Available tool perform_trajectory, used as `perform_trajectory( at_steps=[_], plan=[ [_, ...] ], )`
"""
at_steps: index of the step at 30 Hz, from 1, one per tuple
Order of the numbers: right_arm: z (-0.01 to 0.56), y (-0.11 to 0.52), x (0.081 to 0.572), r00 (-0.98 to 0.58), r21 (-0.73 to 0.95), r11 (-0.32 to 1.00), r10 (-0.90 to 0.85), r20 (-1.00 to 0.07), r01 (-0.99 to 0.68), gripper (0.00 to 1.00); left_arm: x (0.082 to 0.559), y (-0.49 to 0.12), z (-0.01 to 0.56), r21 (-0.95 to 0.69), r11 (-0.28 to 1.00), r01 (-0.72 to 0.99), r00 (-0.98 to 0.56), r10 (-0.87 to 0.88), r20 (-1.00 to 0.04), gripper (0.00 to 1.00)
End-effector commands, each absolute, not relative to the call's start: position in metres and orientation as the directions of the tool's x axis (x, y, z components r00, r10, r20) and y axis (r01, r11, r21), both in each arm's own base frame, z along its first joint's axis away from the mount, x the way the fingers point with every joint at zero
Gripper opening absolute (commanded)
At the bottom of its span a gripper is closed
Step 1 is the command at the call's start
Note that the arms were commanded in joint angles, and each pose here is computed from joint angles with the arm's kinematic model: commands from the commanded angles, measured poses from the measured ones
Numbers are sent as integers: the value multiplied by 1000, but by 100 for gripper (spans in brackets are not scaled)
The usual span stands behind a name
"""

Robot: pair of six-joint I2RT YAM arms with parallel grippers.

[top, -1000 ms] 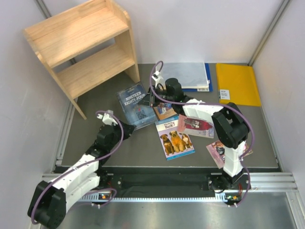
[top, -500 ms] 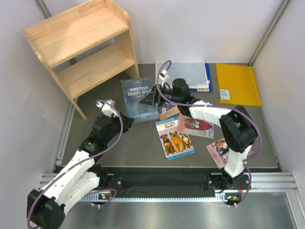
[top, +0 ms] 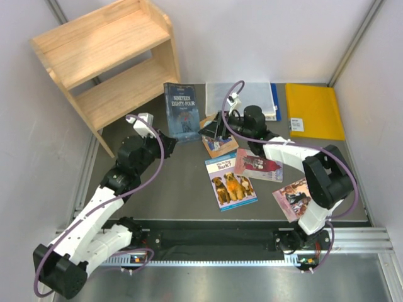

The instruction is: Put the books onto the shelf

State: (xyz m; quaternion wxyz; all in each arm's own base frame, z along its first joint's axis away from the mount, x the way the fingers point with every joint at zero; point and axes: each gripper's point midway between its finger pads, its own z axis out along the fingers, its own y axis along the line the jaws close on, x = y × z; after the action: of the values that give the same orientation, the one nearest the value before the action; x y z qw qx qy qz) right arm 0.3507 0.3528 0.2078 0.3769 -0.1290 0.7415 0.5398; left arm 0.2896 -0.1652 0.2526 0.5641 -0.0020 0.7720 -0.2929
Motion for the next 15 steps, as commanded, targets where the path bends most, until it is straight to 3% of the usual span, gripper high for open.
perform_trajectory(
  at_steps=[1,11,15],
  plan=[
    [236,342,352,-604,654,373,257,-755,-659,68,302,-167,359,-404,798,447,-95,-407,-909,0],
    [189,334,338,-660,699,380,251,-708,-605,68,320,-166,422,-355,813,461,-4,-398,-917,0],
    [172,320,339,-620,644,488,238,-747,-589,68,329,-172,468,-333,781,529,13,-399,-917,0]
  ],
)
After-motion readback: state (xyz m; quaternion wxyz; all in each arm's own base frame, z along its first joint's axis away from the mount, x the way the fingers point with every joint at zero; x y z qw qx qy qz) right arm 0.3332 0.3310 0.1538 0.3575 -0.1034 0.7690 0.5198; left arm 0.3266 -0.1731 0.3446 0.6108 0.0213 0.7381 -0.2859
